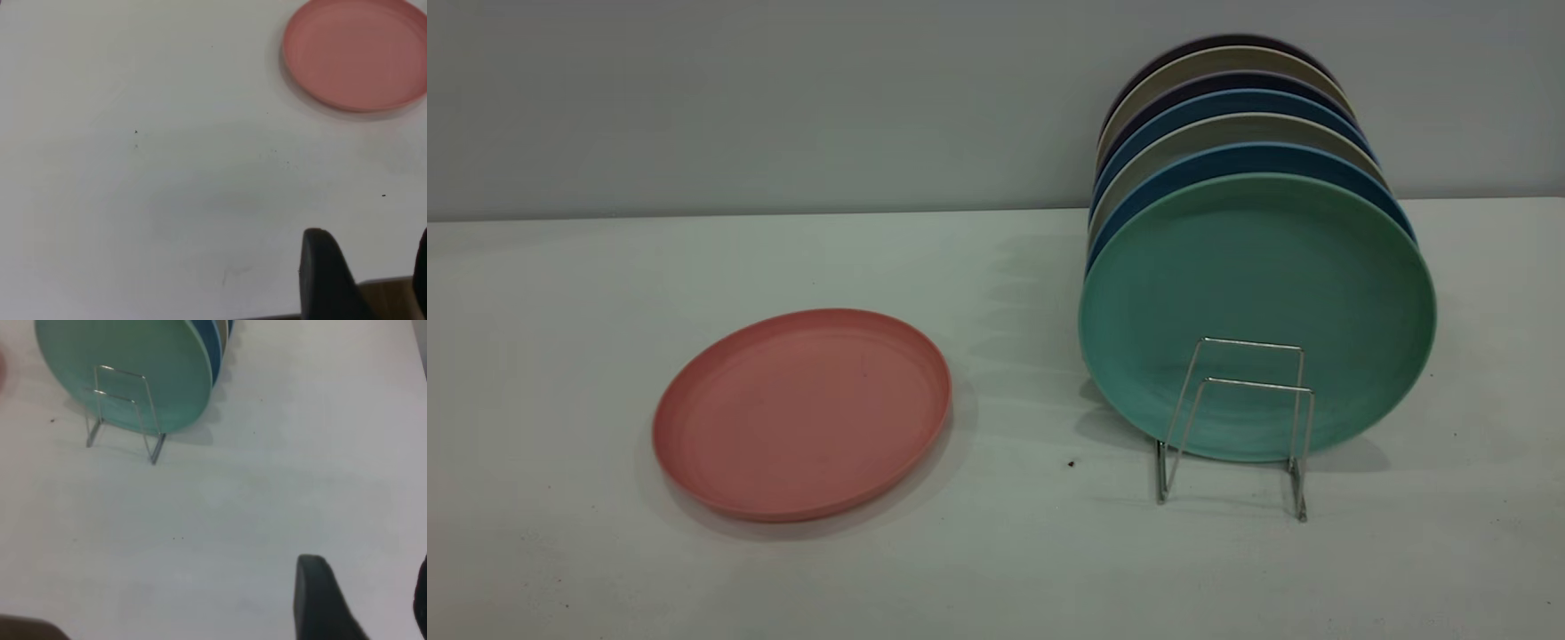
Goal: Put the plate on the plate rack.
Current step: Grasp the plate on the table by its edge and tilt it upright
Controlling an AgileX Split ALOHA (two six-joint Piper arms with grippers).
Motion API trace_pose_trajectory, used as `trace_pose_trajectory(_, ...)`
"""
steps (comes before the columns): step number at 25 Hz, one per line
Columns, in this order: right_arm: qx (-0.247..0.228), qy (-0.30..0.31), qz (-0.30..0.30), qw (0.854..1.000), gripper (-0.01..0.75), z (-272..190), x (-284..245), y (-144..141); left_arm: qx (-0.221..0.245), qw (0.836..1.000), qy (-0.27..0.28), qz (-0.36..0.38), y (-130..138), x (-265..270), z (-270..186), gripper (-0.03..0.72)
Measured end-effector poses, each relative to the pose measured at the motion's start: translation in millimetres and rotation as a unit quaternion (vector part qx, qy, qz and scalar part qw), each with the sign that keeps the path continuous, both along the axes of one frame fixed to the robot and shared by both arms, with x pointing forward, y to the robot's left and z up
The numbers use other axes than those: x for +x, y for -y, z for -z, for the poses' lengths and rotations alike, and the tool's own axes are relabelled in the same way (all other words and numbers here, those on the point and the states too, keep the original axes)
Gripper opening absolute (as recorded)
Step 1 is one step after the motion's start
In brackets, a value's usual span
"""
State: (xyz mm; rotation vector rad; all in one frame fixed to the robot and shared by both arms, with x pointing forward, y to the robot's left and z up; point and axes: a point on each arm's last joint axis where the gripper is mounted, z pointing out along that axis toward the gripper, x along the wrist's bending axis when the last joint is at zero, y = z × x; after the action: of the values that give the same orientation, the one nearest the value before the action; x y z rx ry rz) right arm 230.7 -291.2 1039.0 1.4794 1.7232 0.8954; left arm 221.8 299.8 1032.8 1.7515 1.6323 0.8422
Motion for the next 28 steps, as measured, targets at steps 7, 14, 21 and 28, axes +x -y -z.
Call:
trace_pose_trajectory(7, 0.000, 0.000, 0.000, 1.000, 0.357, 0, 0, 0, 0.000, 1.000, 0.000, 0.000, 0, 0, 0, 0.358)
trace_pose_trajectory(14, 0.015, 0.000, -0.009, 1.000, 0.357, 0, 0, -3, -0.002, 1.000, 0.000, -0.001, 0, 0, 0, 0.358)
trace_pose_trajectory(21, 0.044, 0.060, 0.005, 0.997, 0.357, -18, 2, -3, -0.042, 0.997, 0.069, -0.001, 4, 5, -20, 0.358)
trace_pose_trajectory(28, 0.087, -0.002, 0.039, 0.995, 0.357, -28, 57, -1, -0.107, 0.991, -0.080, -0.010, 11, 68, -21, 0.358)
